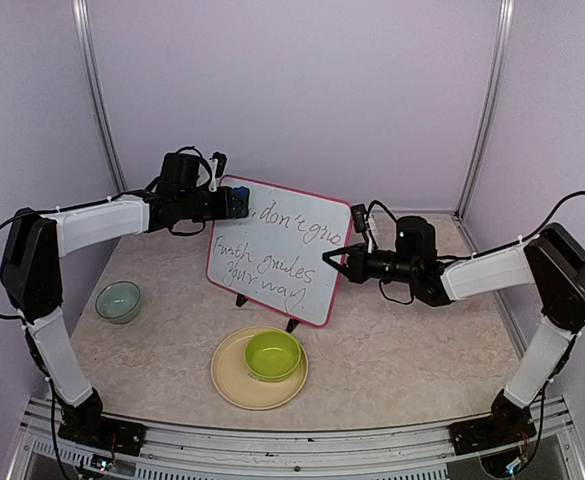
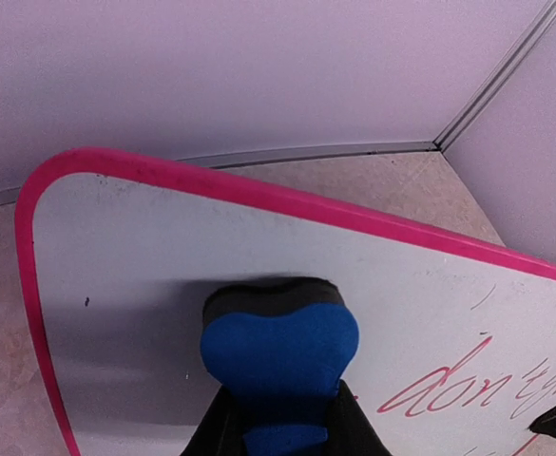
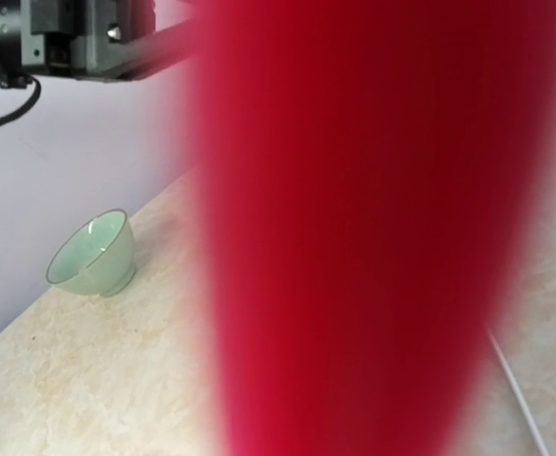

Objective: Erase the whiteboard
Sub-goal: Erase the center of the whiteboard.

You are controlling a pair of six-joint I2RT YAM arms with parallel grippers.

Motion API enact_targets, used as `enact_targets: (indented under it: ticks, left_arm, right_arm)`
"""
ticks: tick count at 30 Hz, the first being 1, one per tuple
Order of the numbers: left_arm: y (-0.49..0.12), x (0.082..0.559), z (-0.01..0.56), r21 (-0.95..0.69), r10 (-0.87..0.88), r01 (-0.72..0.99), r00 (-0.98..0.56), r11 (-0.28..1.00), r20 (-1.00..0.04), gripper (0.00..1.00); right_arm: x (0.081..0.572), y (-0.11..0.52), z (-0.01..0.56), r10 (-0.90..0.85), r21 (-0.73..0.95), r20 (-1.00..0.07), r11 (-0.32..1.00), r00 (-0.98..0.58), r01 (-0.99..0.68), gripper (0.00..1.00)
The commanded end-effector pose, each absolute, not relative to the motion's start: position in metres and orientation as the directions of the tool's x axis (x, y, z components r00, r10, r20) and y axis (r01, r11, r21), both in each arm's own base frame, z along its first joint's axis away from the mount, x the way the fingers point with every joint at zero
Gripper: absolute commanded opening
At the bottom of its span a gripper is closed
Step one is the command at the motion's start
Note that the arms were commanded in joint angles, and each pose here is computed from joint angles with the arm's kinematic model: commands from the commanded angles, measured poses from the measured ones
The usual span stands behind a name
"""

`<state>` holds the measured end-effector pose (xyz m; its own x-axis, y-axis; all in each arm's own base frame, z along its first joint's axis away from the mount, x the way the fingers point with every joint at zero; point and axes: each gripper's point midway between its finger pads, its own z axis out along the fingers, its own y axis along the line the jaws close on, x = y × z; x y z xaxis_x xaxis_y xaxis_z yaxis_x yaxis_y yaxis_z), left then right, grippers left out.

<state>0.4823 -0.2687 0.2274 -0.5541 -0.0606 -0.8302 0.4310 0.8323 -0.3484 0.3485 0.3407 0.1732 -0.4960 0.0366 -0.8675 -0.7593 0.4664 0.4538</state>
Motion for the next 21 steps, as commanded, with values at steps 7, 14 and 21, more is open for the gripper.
enact_targets:
  ticks: [7, 14, 21]
  left_arm:
    - [-0.267, 0.435, 0.145, -0.383, -0.023, 0.401, -0.665, 0.832, -0.746, 0.00]
    - [-0.266, 0.421, 0.136, -0.390, -0.021, 0.402, -0.673, 0.829, -0.739, 0.00]
    - [-0.271, 0.441, 0.174, -0.352, -0.014, 0.434, -0.614, 0.829, -0.789, 0.00]
  right_arm:
    - [0.285, 0.331, 0.060, -0.298, 0.447, -0.732, 0.468, -0.612, -0.762, 0.00]
    - [0.272, 0.324, 0.047, -0.307, 0.452, -0.727, 0.460, -0.614, -0.764, 0.00]
    - [0.260, 0.320, 0.042, -0.290, 0.488, -0.717, 0.441, -0.634, -0.754, 0.00]
